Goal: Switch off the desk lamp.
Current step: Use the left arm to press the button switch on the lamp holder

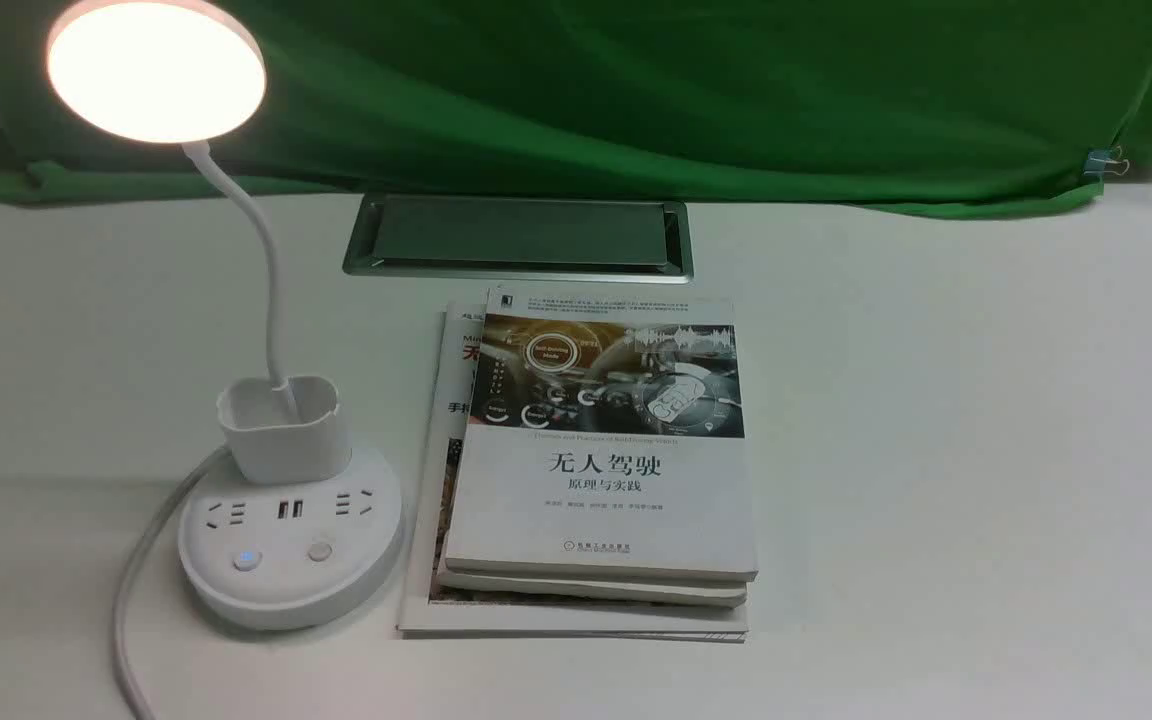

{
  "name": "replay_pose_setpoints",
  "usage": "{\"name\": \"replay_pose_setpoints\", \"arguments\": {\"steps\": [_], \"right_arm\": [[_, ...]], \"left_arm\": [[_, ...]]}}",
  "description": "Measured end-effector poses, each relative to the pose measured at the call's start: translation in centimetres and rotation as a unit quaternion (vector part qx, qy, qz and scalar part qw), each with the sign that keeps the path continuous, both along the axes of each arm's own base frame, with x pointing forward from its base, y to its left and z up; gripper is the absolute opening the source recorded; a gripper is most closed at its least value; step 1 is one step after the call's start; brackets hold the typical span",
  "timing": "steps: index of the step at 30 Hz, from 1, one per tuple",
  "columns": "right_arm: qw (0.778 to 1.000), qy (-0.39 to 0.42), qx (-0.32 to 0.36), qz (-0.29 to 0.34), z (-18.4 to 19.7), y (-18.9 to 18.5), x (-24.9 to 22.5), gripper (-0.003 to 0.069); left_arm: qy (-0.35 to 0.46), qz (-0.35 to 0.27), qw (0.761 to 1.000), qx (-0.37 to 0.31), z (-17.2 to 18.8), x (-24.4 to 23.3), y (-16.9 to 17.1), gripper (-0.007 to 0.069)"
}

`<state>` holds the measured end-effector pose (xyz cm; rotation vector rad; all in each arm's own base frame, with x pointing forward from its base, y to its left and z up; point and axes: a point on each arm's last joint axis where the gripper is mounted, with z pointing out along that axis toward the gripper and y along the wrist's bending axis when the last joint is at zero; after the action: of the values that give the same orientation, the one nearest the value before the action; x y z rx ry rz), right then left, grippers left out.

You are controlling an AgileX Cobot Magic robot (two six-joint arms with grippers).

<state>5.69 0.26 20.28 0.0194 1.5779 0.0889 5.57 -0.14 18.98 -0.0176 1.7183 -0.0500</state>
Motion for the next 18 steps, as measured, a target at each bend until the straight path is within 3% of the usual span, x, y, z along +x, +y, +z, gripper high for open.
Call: {"name": "replay_pose_setpoints", "arguments": {"steps": [14, 18], "right_arm": [[1.000, 0.000, 0.000, 0.000, 0.00, 0.00, 0.00, 0.0036], [1.000, 0.000, 0.000, 0.000, 0.00, 0.00, 0.00, 0.0036]], "left_arm": [[-0.005, 0.000, 1.000, 0.001, 0.08, 0.01, 0.01, 0.0019], [-0.043, 0.001, 0.999, 0.000, 0.78, 0.08, 0.01, 0.0019]]}}
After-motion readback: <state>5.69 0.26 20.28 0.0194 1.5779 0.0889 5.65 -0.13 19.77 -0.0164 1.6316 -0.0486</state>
